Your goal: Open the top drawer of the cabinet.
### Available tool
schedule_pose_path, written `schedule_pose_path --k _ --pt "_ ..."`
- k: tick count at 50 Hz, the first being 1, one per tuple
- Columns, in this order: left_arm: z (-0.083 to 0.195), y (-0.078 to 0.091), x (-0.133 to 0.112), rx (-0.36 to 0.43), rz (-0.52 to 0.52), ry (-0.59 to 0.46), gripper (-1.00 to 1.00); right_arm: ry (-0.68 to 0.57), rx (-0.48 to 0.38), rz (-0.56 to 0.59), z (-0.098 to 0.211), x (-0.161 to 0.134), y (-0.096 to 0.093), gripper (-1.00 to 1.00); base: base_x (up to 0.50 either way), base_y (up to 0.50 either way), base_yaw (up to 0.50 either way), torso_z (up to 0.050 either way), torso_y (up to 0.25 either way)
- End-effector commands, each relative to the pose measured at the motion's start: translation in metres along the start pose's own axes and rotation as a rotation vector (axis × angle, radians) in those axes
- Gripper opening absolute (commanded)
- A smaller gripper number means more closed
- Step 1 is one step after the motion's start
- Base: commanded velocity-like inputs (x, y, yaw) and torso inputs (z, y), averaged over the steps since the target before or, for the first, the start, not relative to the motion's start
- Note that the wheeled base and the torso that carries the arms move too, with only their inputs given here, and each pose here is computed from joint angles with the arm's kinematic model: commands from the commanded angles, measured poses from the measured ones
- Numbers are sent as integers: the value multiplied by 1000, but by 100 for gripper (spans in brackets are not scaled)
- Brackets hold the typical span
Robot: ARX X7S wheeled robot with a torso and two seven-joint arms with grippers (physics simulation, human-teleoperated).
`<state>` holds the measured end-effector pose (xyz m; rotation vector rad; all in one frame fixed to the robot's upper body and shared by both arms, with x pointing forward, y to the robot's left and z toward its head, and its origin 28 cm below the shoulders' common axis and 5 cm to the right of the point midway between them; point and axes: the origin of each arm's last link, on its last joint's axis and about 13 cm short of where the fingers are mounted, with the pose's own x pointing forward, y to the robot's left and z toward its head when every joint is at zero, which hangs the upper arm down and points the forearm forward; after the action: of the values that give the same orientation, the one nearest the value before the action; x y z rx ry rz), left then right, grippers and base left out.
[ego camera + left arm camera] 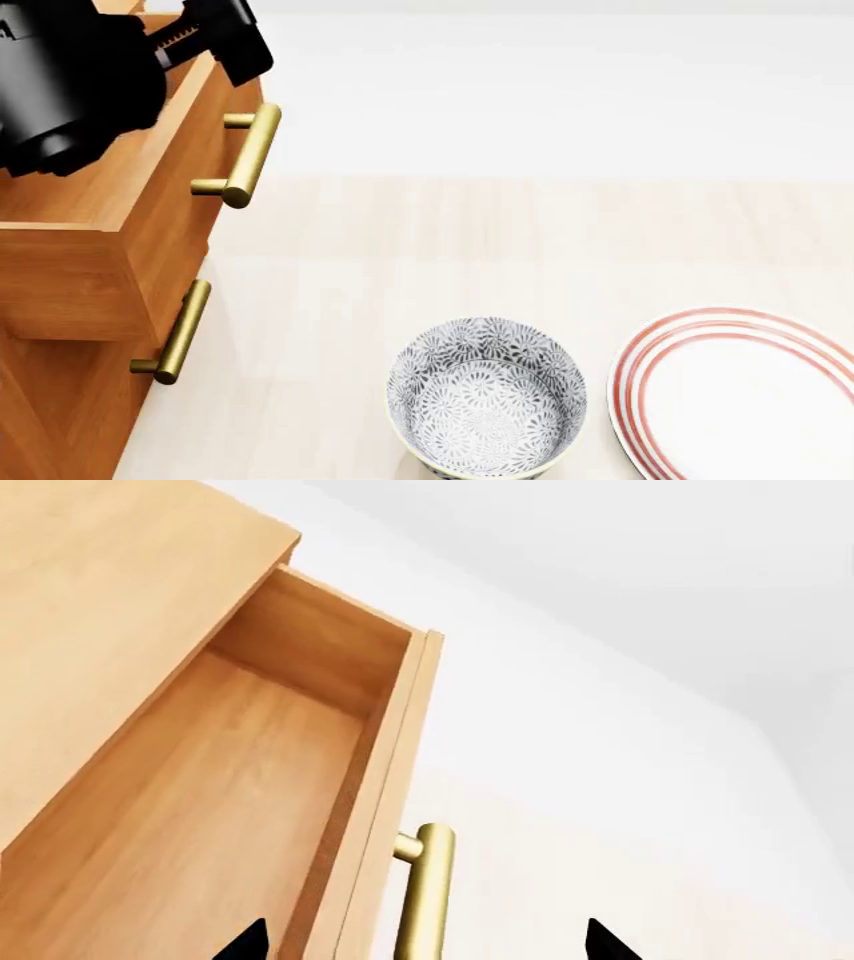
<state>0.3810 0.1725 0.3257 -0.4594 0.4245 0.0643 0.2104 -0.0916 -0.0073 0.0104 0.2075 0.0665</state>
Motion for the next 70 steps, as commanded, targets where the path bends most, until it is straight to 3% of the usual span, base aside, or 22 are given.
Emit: schedule_pose_path --k 1,8,11,15,24,40,60,70 --pt "3 -1 2 -91 -17 57 100 2 1 2 0 0 0 100 0 0 0 0 0" --pt "5 -2 2 -187 -46 99 100 3 0 3 0 0 0 100 0 0 0 0 0" --pt "5 -2 1 -172 -44 91 100 3 0 4 0 0 0 100 0 0 0 0 0" --pt "8 -2 1 -249 -61 102 100 4 0 4 -1 0 0 100 0 0 0 0 0" --pt "12 0 1 -284 -60 88 100 8 3 0 -1 1 0 100 0 0 0 0 0" --pt "2 0 8 -297 -62 138 100 8 7 -5 1 1 -1 100 0 0 0 0 0" --pt "-11 -17 2 -248 -191 193 100 4 0 5 0 0 0 100 0 0 0 0 0" --pt "-17 -24 3 -230 -209 208 100 -1 -8 11 0 -1 -1 100 0 0 0 0 0"
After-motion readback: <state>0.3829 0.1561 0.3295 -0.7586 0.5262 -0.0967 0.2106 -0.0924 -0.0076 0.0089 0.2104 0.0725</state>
